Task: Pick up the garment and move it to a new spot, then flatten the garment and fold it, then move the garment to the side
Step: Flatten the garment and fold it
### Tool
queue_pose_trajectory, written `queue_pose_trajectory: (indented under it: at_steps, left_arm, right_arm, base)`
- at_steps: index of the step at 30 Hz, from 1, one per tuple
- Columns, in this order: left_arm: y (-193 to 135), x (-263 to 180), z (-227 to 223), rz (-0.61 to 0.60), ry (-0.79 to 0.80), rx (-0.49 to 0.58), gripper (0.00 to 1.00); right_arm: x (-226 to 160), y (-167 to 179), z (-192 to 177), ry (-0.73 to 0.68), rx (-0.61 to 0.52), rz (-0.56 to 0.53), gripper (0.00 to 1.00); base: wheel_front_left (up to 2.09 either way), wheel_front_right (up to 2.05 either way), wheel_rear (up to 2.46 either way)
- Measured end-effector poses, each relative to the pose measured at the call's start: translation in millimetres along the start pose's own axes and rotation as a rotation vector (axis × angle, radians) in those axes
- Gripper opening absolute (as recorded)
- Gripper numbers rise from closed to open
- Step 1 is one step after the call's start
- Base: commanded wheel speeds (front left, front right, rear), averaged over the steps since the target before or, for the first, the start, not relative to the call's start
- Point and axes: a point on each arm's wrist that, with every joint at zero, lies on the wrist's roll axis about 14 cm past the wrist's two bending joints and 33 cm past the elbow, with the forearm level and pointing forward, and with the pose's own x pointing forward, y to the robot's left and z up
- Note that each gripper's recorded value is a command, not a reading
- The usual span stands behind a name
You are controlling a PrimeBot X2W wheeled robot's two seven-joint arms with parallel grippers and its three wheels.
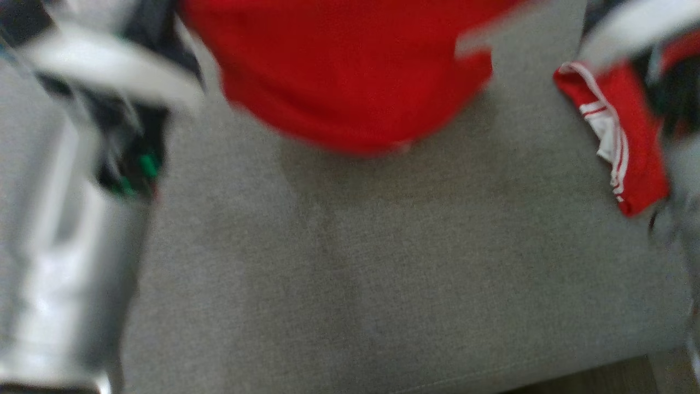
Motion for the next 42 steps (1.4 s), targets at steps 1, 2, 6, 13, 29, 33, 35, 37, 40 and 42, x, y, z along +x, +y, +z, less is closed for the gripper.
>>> queue_pose_trajectory:
  at_steps: [1, 2, 6, 13, 29, 33, 35, 37, 40, 42]
  left_arm:
    - [6, 12, 14, 0.010, -0.035, 0.010, 0.00]
    - [13, 23, 27, 0.019, -0.072, 0.027, 0.00]
    - [26, 56, 79, 0.030, -0.259, 0.090, 0.00]
    - [26, 67, 115, -0.007, -0.439, 0.123, 0.00]
    - [58, -89, -134, 0.162, 0.133, 0.003, 0.00]
    - [34, -142, -155, 0.183, 0.202, -0.055, 0.00]
    - [18, -164, -163, 0.181, 0.249, -0.076, 0.00]
    - [4, -184, -168, 0.182, 0.293, -0.102, 0.00]
    - [-13, -206, -169, 0.196, 0.339, -0.139, 0.00]
    - [-21, -215, -168, 0.199, 0.354, -0.151, 0.00]
  right_arm:
    - [14, -5, 13, -0.042, -0.023, 0.002, 0.00]
    - [27, -9, 26, -0.083, -0.048, 0.004, 0.00]
    - [63, -29, 74, -0.267, -0.132, -0.033, 0.00]
    - [82, -35, 98, -0.406, -0.236, -0.046, 0.00]
    - [-79, 59, -150, 0.510, -0.004, 0.272, 0.00]
    - [-133, 63, -151, 0.607, 0.061, 0.258, 0.00]
    - [-160, 63, -152, 0.657, 0.098, 0.236, 0.00]
    - [-184, 63, -153, 0.709, 0.129, 0.213, 0.00]
    - [-208, 64, -148, 0.760, 0.148, 0.172, 0.00]
    - [-214, 64, -139, 0.756, 0.140, 0.154, 0.00]
  base:
    - [0.00, 0.00, 0.00]
    - [0.00, 0.00, 0.00]
    - [0.00, 0.00, 0.00]
    - [0.00, 0.00, 0.00]
    - [0.00, 0.00, 0.00]
    - [0.00, 0.00, 0.00]
    - [0.00, 0.00, 0.00]
    - [0.00, 0.00, 0.00]
    - [0.00, 0.00, 0.00]
    - [0.00, 0.00, 0.00]
